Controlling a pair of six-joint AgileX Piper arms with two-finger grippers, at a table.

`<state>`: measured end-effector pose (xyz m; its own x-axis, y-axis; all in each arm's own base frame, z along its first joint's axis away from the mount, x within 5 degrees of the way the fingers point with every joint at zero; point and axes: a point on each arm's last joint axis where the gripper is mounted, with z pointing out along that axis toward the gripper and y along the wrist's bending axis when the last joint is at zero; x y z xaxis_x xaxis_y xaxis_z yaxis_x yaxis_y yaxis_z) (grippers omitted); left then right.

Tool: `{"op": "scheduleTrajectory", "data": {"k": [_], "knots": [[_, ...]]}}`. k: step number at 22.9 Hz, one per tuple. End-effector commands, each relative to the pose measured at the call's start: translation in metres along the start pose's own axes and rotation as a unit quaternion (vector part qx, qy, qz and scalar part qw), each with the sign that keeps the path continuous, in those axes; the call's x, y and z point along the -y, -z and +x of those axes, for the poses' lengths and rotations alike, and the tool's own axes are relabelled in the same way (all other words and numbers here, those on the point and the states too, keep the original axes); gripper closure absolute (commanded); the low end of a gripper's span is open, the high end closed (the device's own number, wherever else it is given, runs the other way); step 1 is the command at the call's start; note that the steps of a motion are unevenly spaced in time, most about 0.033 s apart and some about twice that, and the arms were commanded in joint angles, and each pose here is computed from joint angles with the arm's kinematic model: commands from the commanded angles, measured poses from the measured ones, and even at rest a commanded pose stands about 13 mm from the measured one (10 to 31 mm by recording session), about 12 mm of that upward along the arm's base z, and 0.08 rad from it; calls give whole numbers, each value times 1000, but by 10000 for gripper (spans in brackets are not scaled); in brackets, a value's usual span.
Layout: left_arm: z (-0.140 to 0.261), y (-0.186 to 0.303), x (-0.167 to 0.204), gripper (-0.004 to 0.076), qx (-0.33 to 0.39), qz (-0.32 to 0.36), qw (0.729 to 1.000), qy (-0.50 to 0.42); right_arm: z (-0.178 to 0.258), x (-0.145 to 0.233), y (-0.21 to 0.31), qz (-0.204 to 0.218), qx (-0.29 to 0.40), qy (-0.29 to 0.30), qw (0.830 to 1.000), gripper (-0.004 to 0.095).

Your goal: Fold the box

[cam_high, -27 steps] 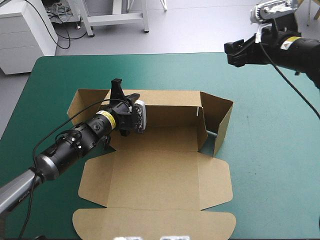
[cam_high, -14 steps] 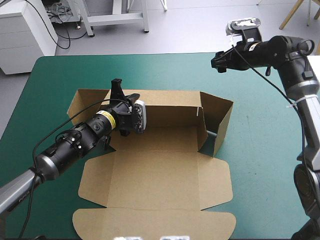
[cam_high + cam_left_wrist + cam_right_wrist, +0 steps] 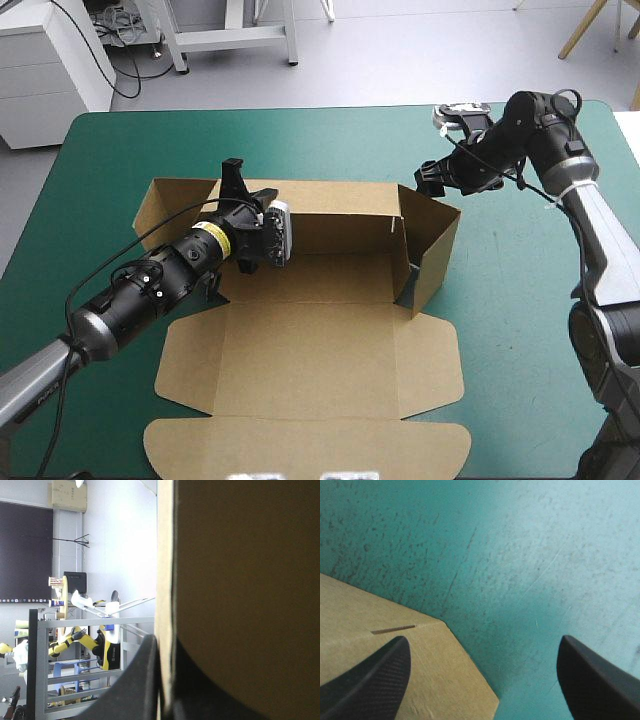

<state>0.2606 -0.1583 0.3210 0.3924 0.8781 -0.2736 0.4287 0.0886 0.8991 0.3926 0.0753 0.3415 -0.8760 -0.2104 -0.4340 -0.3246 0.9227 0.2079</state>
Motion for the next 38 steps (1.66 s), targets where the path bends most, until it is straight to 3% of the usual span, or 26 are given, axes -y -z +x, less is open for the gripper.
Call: {"op": "scheduleTrajectory", "data": {"k": [1, 10, 16, 29, 38], "knots": [[-6, 11, -18, 734, 16, -35, 999, 8, 11, -13, 36, -14, 42, 18, 999, 170], [-6, 11, -18, 734, 15, -35, 999, 8, 50, -29, 34, -78, 97, 68, 990, 170], [-6, 11, -18, 734, 15, -35, 999, 8, 78, -29, 17, -80, 132, 91, 984, 170], [-6, 11, -18, 734, 19, -37, 999, 8, 107, -35, 2, -136, 70, 99, 983, 170], [-8, 11, -19, 734, 25, -42, 999, 7, 113, -50, -6, -182, 164, 149, 958, 170]]}}
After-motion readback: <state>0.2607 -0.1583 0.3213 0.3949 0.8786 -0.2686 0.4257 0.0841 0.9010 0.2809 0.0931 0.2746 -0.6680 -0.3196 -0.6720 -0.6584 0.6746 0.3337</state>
